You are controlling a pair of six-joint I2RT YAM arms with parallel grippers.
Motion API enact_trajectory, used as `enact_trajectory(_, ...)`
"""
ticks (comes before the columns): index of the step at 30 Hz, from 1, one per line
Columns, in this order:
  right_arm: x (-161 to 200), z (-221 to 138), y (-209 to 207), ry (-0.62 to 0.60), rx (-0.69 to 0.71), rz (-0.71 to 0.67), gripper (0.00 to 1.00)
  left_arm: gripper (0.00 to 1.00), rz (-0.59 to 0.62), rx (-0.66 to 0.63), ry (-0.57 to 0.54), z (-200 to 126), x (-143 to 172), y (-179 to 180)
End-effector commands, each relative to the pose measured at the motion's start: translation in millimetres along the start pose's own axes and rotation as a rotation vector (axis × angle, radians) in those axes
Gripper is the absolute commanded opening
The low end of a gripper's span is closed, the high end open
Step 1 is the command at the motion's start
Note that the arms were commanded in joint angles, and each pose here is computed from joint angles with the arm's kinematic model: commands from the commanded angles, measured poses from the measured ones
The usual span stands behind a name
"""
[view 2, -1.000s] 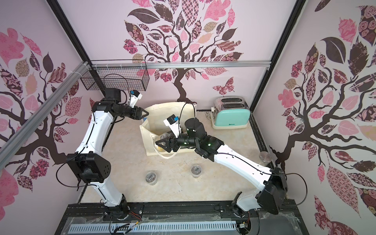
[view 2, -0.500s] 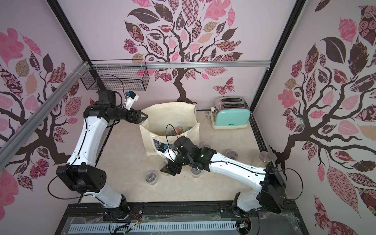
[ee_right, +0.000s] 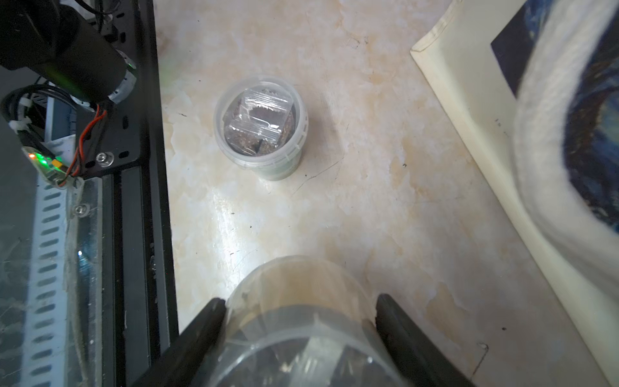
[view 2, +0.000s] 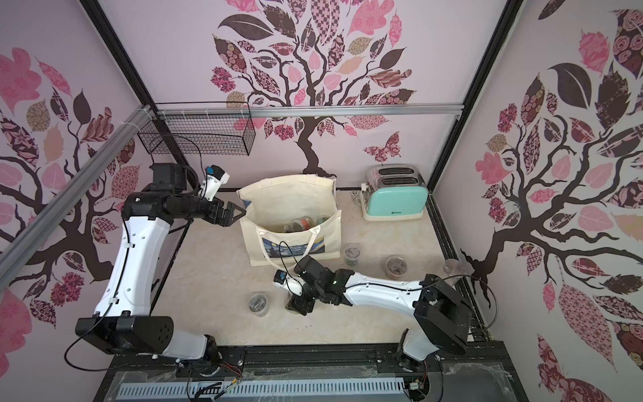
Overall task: Take out the seed jars from the canvas bag
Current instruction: Place the seed jar at the center of the board.
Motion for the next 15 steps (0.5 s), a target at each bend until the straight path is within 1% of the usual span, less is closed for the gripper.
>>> enact_trajectory(1,-8,9,-7,-0.057,0.045,-0.018,0.69,0.98,-0.041,-0.02,0.037,-13,11,-6)
enact_trajectory(4,0,19,-9,-0.027,0.056,-0.019,0.69,0.96,-0.09,-0.036,0.081,-16,18,-8)
enact_trajectory(8,14,32,-8,0.014,0.084,-0.053,0.7,0.92,-0.143,0.014,0.121,-18,25,-15)
enact_trajectory(12,21,39,-8,0.046,0.093,-0.051,0.72,0.91,-0.244,0.095,0.112,-11,23,-21)
enact_trajectory(15,22,36,-8,0.033,0.1,-0.061,0.77,0.91,-0.275,0.08,0.09,-8,18,-17)
Point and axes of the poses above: each gripper's point midway between its finger pads, its own z axis out along the fingers, its own y axis along the line the jaws close on, x = y × z, the point moved 6 cm from there along -z, back along the fingers, and after that the axes turned 3 degrees about z, right-handed, at the moved point
